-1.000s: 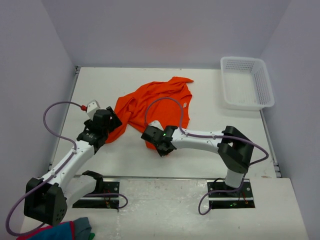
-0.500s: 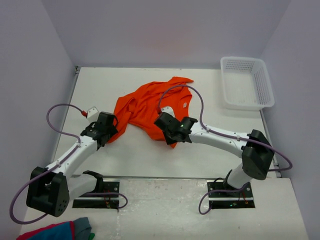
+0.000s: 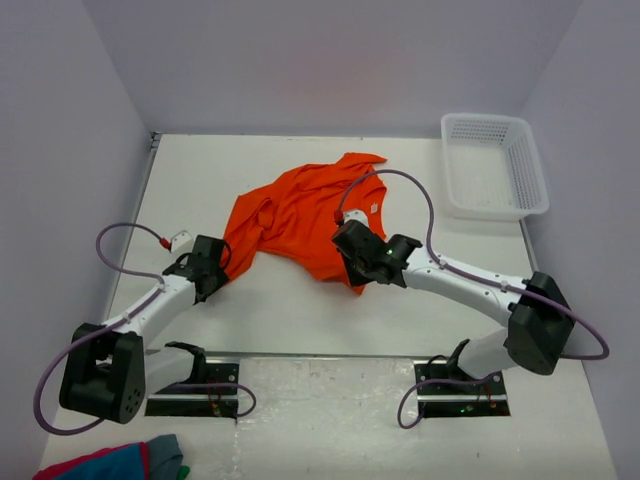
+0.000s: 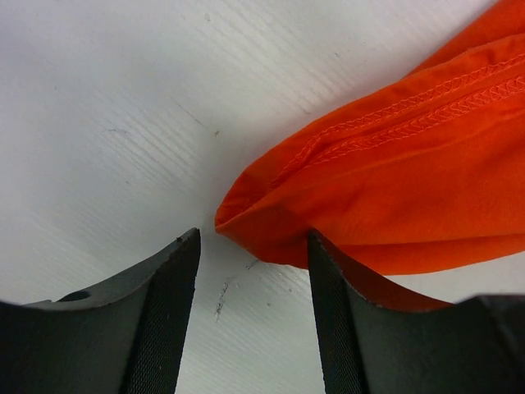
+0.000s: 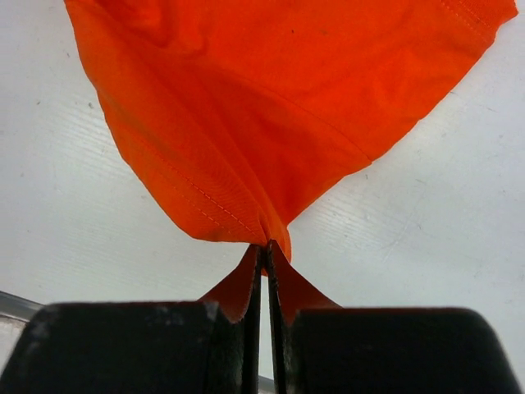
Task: Fold and stack the t-shirts
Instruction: Flatten out the tshirt
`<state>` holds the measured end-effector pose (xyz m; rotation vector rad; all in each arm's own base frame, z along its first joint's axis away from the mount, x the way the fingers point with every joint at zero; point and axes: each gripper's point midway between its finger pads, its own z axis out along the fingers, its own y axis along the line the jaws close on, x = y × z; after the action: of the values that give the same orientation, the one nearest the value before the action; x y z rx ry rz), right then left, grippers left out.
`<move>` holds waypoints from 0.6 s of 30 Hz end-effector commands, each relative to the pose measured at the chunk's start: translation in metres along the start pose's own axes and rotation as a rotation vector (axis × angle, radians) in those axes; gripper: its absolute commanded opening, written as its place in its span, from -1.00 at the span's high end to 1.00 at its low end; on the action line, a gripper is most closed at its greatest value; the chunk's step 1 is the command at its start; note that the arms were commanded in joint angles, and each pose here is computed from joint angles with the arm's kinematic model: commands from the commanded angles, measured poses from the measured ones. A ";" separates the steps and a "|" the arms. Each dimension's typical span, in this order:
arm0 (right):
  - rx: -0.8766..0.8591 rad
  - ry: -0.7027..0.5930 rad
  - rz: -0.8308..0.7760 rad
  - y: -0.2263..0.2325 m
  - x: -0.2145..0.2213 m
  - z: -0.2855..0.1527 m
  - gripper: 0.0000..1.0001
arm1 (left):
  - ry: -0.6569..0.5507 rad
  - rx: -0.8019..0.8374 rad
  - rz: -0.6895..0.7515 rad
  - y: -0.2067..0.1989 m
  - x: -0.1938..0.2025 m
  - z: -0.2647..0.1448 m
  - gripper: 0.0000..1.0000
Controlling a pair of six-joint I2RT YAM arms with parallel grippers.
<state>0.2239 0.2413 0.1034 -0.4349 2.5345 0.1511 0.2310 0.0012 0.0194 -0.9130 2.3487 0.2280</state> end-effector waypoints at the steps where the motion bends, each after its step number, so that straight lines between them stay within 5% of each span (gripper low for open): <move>1: -0.039 -0.049 0.003 0.002 -0.010 -0.009 1.00 | -0.047 0.011 -0.050 -0.002 -0.015 -0.004 -0.14; 13: -0.080 -0.103 0.043 -0.006 -0.021 -0.035 1.00 | -0.014 0.018 -0.075 -0.006 -0.016 0.010 -0.08; 18: -0.070 -0.119 0.062 -0.016 -0.024 -0.043 1.00 | 0.014 0.027 -0.093 -0.003 -0.012 0.017 0.10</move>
<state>0.2267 0.2334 0.1455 -0.3715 2.4447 0.2883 0.2395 0.0105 0.0143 -0.9952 2.3286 0.2000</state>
